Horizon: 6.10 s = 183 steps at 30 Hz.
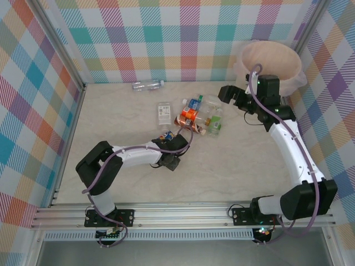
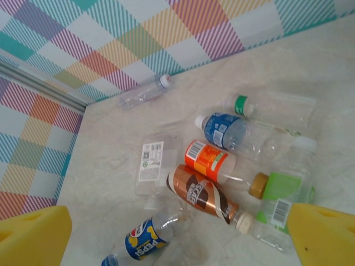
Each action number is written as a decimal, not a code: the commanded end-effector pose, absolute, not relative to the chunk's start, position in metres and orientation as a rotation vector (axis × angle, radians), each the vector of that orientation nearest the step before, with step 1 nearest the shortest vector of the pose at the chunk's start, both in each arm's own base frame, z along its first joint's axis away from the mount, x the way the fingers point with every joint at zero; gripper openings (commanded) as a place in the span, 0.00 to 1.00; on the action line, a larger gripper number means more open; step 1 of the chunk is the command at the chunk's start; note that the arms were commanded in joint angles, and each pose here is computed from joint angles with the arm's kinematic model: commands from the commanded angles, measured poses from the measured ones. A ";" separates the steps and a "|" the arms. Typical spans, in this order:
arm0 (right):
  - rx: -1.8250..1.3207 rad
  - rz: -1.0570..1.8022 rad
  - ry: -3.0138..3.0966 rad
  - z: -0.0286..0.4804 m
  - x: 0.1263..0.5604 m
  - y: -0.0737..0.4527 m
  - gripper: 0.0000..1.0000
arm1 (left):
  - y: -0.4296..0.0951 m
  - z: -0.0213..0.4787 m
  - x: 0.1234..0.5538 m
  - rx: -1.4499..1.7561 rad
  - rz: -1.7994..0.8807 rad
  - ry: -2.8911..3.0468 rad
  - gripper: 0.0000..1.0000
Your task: Put the plastic bottles in the bin
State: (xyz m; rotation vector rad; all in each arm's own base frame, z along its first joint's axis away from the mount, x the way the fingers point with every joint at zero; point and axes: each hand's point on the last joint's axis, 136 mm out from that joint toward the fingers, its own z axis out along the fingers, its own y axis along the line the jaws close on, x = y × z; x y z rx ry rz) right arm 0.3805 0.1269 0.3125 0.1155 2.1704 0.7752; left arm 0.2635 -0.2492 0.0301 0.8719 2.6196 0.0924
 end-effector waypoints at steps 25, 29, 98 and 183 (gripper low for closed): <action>-0.012 1.443 2.130 0.299 0.332 0.224 1.00 | -0.307 0.237 0.293 0.630 -0.415 2.184 0.20; -0.115 1.484 2.081 0.302 0.327 0.246 1.00 | -0.313 0.249 0.294 0.621 -0.464 2.148 0.20; 0.189 0.723 1.896 0.362 0.403 0.105 0.36 | -0.139 0.244 0.322 -0.298 0.058 2.070 1.00; 0.408 0.017 1.834 0.408 0.555 -0.089 1.00 | -0.136 0.167 0.330 -0.250 -0.144 2.379 1.00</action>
